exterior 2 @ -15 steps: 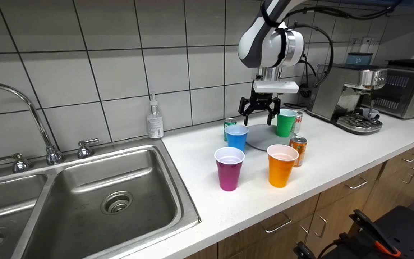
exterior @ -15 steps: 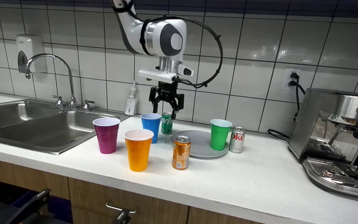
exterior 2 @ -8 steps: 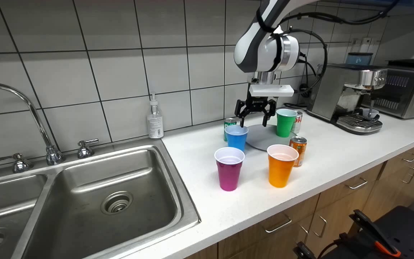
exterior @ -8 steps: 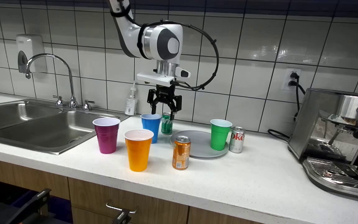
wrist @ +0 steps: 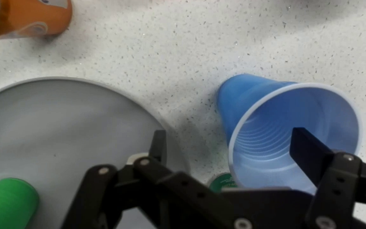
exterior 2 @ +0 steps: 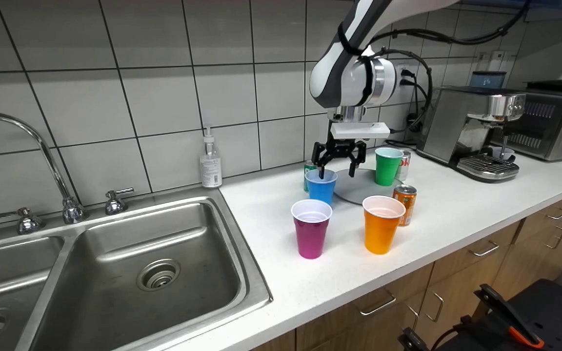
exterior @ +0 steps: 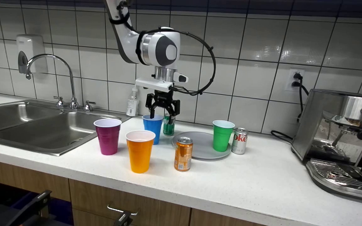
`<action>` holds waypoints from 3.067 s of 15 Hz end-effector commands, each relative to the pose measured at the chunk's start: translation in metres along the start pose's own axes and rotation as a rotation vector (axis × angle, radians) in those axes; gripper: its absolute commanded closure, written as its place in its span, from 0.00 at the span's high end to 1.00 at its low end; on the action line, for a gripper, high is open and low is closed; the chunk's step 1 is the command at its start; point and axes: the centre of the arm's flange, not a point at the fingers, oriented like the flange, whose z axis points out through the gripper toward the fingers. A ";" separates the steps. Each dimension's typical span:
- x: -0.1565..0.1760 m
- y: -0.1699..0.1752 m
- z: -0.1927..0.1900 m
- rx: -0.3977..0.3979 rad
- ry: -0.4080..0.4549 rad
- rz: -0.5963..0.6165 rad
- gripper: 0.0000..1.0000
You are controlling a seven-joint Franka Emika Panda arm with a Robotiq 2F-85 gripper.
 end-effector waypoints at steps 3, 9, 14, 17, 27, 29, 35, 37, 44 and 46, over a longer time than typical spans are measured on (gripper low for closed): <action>0.009 -0.004 0.005 -0.003 0.018 -0.032 0.72; 0.010 -0.005 0.006 -0.004 0.018 -0.034 0.27; 0.009 -0.006 0.008 0.001 0.012 -0.041 0.00; 0.009 -0.007 0.006 0.011 0.010 -0.050 0.01; 0.015 0.018 -0.013 0.052 0.025 -0.040 0.01; 0.021 0.025 -0.014 0.059 0.035 -0.031 0.01; 0.044 0.045 -0.022 0.071 0.064 0.019 0.01; 0.049 0.049 -0.025 0.081 0.072 0.032 0.01; 0.037 0.065 -0.062 0.119 0.031 0.000 0.01; 0.036 0.068 -0.065 0.114 0.007 -0.024 0.01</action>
